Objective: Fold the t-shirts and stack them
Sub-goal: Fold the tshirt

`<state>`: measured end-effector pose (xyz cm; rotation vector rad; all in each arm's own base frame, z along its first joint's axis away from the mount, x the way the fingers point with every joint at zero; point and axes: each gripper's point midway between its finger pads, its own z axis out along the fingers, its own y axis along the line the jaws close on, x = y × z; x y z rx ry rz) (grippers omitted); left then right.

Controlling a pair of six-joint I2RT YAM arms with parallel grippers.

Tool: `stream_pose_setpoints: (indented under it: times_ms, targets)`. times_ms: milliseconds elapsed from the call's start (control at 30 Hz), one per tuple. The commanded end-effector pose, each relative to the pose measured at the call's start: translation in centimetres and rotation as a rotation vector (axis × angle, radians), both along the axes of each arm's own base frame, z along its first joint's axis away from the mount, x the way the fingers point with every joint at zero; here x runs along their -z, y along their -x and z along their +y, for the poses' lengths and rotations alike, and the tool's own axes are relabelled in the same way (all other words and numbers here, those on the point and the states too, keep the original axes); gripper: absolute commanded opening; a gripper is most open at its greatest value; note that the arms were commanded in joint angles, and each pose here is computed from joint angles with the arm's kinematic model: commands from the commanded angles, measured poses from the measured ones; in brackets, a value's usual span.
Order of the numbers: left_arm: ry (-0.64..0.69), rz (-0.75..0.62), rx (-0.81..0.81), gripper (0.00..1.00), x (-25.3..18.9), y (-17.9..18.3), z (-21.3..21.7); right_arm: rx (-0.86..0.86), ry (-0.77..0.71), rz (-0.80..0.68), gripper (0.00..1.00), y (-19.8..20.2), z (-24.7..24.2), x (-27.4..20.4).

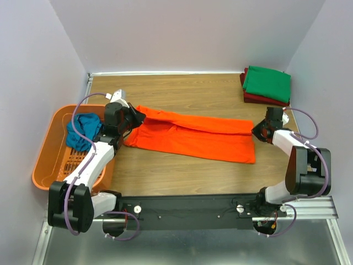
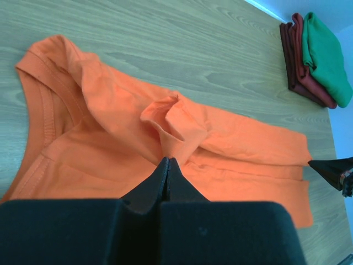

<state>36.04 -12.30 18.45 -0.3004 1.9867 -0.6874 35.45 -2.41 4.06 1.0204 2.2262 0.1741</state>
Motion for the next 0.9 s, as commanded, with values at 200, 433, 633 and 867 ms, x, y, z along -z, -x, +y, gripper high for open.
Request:
stream_pose_setpoints:
  times_ms: [200,433,633,867]
  targets:
    - [-0.008,-0.019,-0.037,0.00,-1.1,-0.1,1.8,0.000,-0.001,-0.063,0.01,-0.5,-0.5,-2.3]
    - [-0.001,-0.012,-0.035,0.00,-0.8,0.2,2.1,-0.005,-0.001,-0.058,0.01,0.2,-0.4,-2.2]
    - [0.012,0.011,-0.027,0.00,0.2,0.5,2.0,-0.015,-0.017,-0.046,0.01,1.1,0.1,-1.7]
    - [0.032,0.036,-0.025,0.00,1.3,1.0,1.8,-0.022,-0.027,-0.029,0.01,2.4,0.4,-1.0]
